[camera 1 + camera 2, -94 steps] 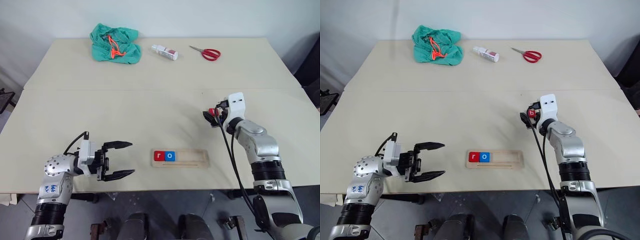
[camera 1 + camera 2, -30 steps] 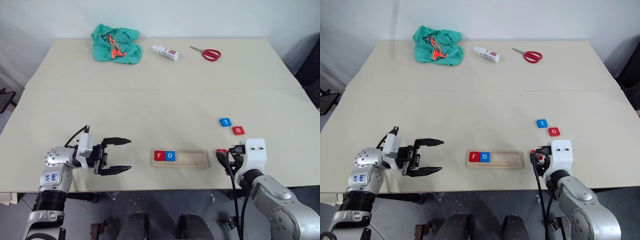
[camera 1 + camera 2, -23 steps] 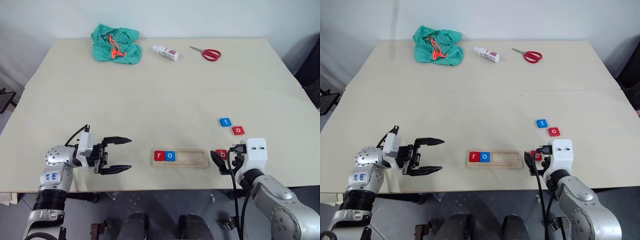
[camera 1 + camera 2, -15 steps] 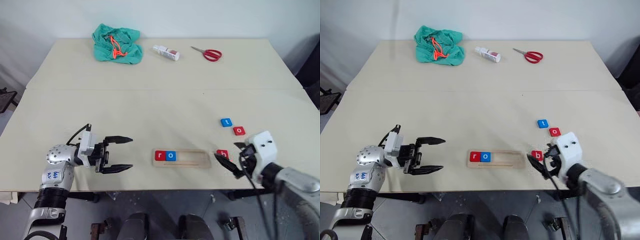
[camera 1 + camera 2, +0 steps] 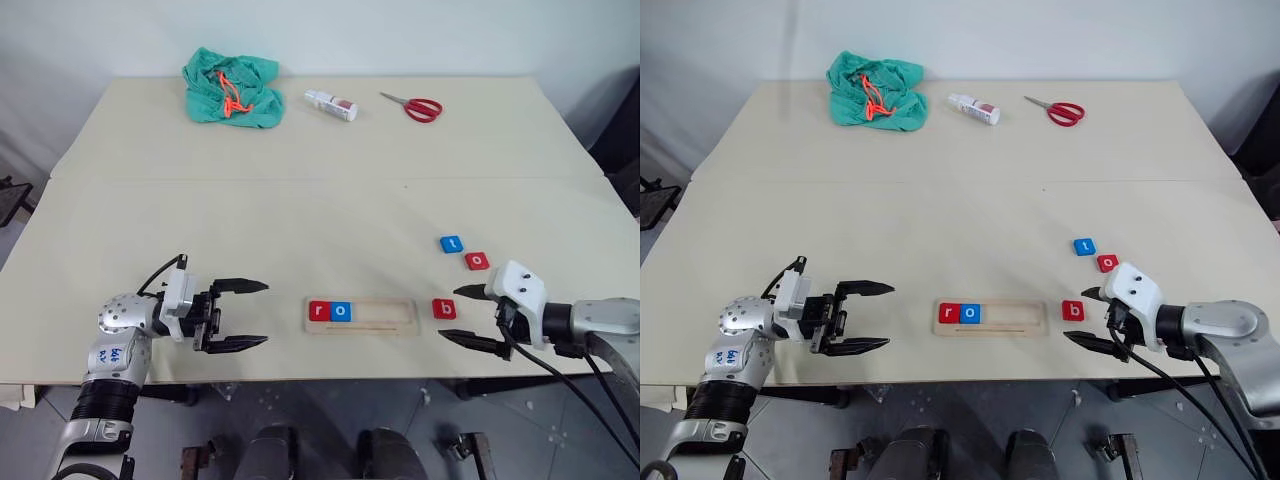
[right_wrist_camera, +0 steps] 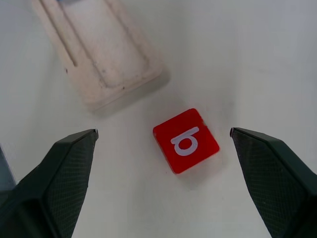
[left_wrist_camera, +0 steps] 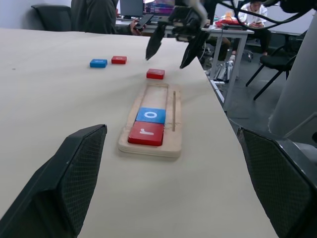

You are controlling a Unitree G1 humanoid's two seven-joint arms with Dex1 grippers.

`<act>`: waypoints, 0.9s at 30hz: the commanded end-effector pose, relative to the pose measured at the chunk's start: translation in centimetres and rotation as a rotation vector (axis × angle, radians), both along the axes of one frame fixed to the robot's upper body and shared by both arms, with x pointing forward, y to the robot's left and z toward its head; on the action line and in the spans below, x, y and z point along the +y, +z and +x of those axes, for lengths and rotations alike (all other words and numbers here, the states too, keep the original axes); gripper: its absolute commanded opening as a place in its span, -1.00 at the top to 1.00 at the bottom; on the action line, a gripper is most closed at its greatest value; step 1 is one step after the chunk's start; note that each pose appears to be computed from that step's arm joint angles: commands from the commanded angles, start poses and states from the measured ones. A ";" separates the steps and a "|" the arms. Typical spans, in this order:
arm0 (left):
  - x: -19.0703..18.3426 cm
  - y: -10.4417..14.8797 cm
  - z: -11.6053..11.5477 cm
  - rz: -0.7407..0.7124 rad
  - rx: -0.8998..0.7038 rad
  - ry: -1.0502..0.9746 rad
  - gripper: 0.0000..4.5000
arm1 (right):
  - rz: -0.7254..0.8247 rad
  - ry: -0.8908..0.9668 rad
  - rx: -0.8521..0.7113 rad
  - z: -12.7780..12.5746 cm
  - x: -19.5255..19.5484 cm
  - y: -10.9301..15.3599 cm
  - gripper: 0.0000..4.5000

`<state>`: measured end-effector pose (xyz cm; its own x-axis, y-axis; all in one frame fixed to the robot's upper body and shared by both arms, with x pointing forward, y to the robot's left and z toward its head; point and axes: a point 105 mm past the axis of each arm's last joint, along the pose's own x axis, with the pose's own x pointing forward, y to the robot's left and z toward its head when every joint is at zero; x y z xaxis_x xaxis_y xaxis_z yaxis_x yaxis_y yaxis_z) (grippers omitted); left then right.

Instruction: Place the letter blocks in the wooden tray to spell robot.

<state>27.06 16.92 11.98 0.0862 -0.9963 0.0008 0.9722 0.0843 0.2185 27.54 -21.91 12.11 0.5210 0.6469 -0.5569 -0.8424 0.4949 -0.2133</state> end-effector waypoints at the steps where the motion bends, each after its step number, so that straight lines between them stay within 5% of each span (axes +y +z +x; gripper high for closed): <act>1: 0.0 0.7 -1.3 0.011 -0.048 -0.092 -1.00 | -0.033 0.040 -0.011 0.5 -0.1 0.0 -0.98; 7: 0.4 0.7 -1.9 0.015 -0.051 -0.060 -1.00 | -0.078 0.070 0.004 1.5 -0.3 -1.0 -0.98; 16: 0.6 0.6 -2.1 0.012 -0.051 -0.044 -1.00 | -0.084 0.076 -0.030 1.9 -0.3 -0.4 0.32; 24: 0.7 0.3 -1.7 0.018 -0.046 -0.045 -1.00 | 0.005 0.179 -0.124 2.0 4.8 6.2 0.35; 27: 0.5 0.4 -1.4 0.009 -0.052 -0.044 -1.00 | -0.015 0.260 -0.102 1.3 7.1 6.4 0.35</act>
<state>26.07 17.33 12.15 0.0840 -0.9964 -0.0066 0.9660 0.0798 0.2458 29.69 -16.12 18.98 0.4489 0.7403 -0.5004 -0.8889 0.3127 -0.3348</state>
